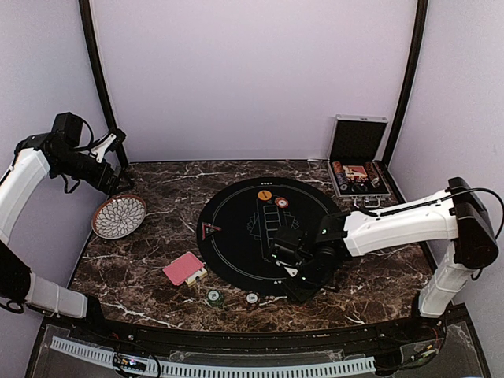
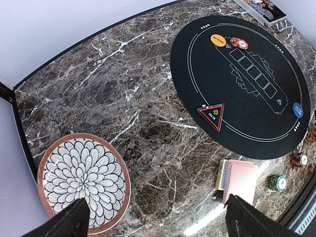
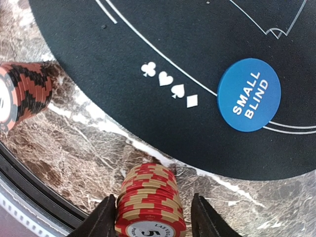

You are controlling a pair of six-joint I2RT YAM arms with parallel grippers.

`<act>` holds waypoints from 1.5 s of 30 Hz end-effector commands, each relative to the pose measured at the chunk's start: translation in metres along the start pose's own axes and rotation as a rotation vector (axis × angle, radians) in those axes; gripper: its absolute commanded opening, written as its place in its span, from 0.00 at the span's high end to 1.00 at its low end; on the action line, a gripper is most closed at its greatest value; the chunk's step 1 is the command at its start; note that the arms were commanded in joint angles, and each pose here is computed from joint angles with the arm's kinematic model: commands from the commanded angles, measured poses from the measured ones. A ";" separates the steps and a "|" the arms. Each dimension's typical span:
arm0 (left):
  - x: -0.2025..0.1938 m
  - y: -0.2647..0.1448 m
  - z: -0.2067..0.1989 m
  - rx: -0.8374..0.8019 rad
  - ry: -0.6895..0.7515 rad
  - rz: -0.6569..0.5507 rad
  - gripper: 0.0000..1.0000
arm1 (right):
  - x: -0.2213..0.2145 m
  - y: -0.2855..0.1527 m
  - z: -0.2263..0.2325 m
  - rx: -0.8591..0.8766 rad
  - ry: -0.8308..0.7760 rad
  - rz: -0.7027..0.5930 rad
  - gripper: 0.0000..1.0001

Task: Distribute texas hold em gaming equipment
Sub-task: Pick up the pile of poker chips from the pile of poker chips, then place the poker chips pile in the dealer area.

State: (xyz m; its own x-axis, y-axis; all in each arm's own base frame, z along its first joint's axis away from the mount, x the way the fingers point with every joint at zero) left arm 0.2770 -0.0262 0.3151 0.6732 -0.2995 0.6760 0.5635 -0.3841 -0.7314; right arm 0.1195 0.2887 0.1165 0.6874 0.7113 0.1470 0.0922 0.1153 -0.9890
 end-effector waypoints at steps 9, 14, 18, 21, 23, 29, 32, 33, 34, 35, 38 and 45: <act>-0.002 -0.007 -0.005 -0.006 0.011 -0.003 0.01 | 0.003 -0.010 0.001 -0.007 -0.013 -0.009 0.73; -0.002 -0.007 -0.005 -0.006 0.011 -0.004 0.01 | 0.006 -0.017 0.002 -0.012 -0.019 -0.012 0.83; -0.002 -0.007 -0.005 -0.006 0.013 -0.004 0.01 | 0.010 -0.026 0.002 -0.019 -0.023 -0.015 0.85; -0.002 -0.008 -0.005 -0.005 0.014 -0.005 0.01 | 0.015 -0.036 0.003 -0.028 -0.036 -0.020 0.85; -0.002 -0.007 -0.005 -0.008 0.013 -0.006 0.01 | 0.024 -0.043 0.004 -0.038 -0.046 -0.036 0.85; -0.002 -0.007 -0.005 -0.011 0.012 -0.010 0.01 | 0.069 -0.049 0.012 -0.057 -0.070 -0.094 0.86; -0.002 -0.007 -0.006 -0.014 0.012 -0.013 0.01 | 0.102 -0.041 0.015 -0.061 -0.087 -0.116 0.88; -0.002 -0.007 -0.006 -0.014 0.011 -0.013 0.01 | 0.114 -0.037 0.015 -0.071 -0.089 -0.122 0.89; -0.002 -0.007 -0.006 -0.016 0.012 -0.013 0.01 | 0.126 -0.033 0.016 -0.072 -0.088 -0.126 0.90; -0.002 -0.007 -0.006 -0.014 0.011 -0.012 0.01 | 0.137 -0.028 0.016 -0.069 -0.088 -0.138 0.90; -0.002 -0.009 -0.007 -0.012 0.016 -0.018 0.01 | 0.176 -0.018 0.017 -0.043 -0.062 -0.207 0.91; -0.003 -0.008 -0.008 -0.019 0.015 -0.019 0.01 | 0.239 0.020 0.014 -0.015 0.006 -0.312 0.91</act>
State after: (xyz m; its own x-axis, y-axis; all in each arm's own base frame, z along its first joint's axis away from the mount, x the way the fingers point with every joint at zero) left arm 0.2744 -0.0265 0.3184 0.6640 -0.2998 0.6850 0.5726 -0.3853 -0.7237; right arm 0.2521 0.4480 0.1273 0.6364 0.6894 0.3460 0.2552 0.2351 -0.9379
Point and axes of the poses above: each gripper's point midway between its finger pads, its own y axis out along the fingers, its own z axis along the line the jaws close on, x = y × z, the point moved 7 cm from there along -y, back along the fingers, and after that the axes turned 5 degrees about -y, right-handed, at the moved point
